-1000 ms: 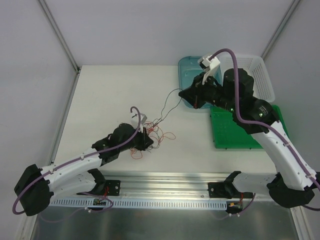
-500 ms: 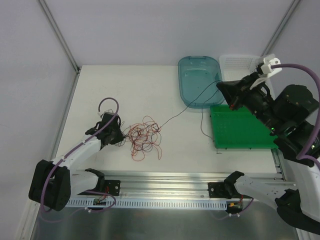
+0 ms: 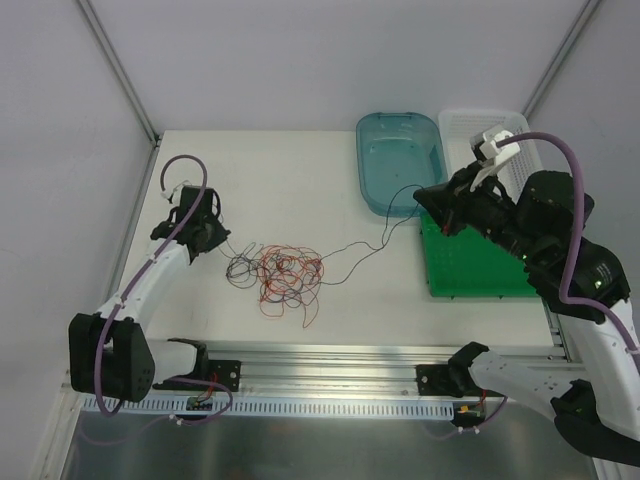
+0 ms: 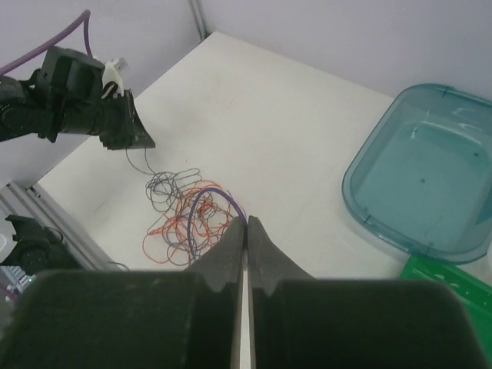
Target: Untangle the cables
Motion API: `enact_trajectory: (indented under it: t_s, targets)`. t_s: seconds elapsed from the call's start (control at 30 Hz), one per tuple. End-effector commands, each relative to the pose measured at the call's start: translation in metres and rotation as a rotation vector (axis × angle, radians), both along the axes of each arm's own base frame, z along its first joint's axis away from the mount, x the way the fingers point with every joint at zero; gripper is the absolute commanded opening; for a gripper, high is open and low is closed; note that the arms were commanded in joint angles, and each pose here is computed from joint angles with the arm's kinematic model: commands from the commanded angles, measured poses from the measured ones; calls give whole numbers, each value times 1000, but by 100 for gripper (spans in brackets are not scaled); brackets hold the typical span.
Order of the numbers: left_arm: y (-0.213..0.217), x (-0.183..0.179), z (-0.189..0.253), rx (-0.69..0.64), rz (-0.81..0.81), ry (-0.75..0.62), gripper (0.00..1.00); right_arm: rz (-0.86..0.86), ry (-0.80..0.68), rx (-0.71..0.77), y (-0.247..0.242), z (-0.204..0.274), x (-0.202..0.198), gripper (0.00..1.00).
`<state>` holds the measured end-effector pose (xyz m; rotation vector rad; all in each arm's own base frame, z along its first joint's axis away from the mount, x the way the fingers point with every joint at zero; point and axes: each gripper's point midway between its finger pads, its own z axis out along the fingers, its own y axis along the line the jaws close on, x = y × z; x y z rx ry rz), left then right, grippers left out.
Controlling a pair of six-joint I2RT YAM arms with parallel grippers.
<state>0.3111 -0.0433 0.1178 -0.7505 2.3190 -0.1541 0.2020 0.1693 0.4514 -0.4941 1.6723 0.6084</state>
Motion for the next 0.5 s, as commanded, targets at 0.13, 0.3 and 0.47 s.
enact_trajectory:
  t_s: [0.13, 0.3, 0.47]
  targets:
    - [25, -7, -4, 89, 32, 65, 0, 80, -122, 97, -9, 66, -36, 1]
    - [27, 7, 64, 101, -7, -88, 0, -110, -134, 51, -34, 44, -9, 1]
    - [-3, 12, 172, 21, -179, -348, 0, -57, 198, -1, 15, -99, 21, 1]
